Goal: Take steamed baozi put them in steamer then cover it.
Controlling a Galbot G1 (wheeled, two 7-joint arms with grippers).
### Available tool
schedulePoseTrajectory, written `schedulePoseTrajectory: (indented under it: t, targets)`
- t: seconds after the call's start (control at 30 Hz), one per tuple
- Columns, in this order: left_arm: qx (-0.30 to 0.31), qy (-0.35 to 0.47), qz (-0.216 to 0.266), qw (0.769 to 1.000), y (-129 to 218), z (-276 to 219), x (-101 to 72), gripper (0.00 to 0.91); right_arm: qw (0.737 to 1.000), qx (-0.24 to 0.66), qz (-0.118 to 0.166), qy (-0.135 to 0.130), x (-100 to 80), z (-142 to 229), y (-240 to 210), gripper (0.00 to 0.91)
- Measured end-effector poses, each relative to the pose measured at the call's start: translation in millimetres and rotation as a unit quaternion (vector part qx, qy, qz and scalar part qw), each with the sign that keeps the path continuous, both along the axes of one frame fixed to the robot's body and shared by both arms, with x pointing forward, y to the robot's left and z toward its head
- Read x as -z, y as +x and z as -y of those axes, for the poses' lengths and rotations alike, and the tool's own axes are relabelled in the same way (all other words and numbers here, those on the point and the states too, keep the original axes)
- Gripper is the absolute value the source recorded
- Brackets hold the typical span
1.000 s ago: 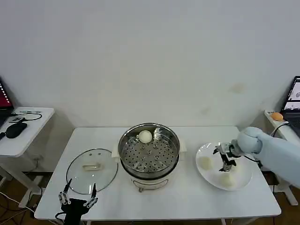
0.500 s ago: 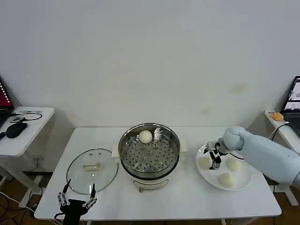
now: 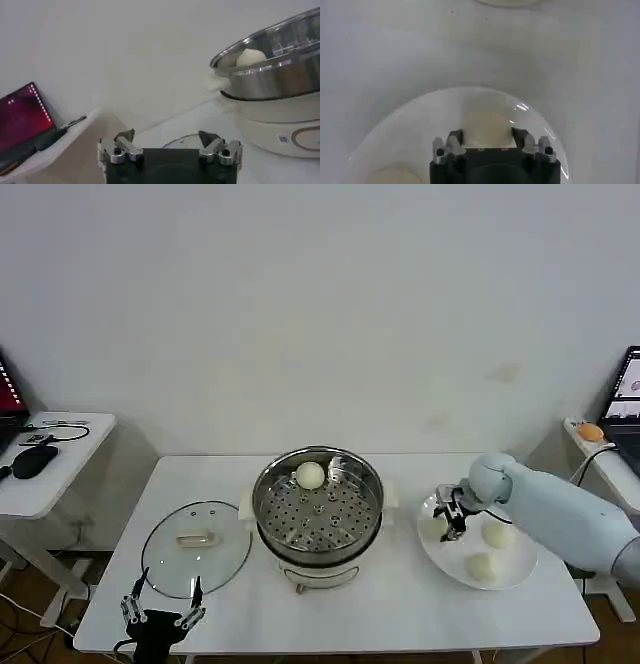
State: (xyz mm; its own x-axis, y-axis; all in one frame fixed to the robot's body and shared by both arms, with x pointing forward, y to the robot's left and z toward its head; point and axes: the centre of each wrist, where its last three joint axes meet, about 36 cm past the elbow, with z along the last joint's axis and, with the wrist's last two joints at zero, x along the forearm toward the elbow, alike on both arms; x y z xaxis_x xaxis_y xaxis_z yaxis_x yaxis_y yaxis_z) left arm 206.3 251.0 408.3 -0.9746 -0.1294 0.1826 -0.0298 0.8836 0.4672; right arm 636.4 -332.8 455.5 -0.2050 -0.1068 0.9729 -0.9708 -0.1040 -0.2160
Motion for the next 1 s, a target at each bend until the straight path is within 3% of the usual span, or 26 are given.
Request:
schedulePoseTrajectory:
  t: [0.23,0.5,0.73,0.87,1.0]
  targets:
    - [0.0,0.001,0.001,1.0,1,-1,-0.9,0.907,1.0,0.001,0.018,-0.001,-35.8,6,4,0.605]
    - [0.005,0.0,0.002,1.0,5,0,0.5,0.907,0.998,-0.007,0.066,0.013,-120.7,-8,18,0.615]
    - [0.007,0.001,0.01,1.0,10,-2,-1.6,0.907,0.993,-0.036,0.103,0.039,-192.8,-55,24,0.615]
    - [0.003,0.001,0.013,1.0,13,-3,-1.1,0.907,0.991,-0.058,0.099,0.065,-210.0,-102,22,0.615]
    - [-0.003,0.001,0.016,1.0,16,-5,-0.6,0.907,0.99,-0.078,0.087,0.083,-214.5,-151,19,0.615]
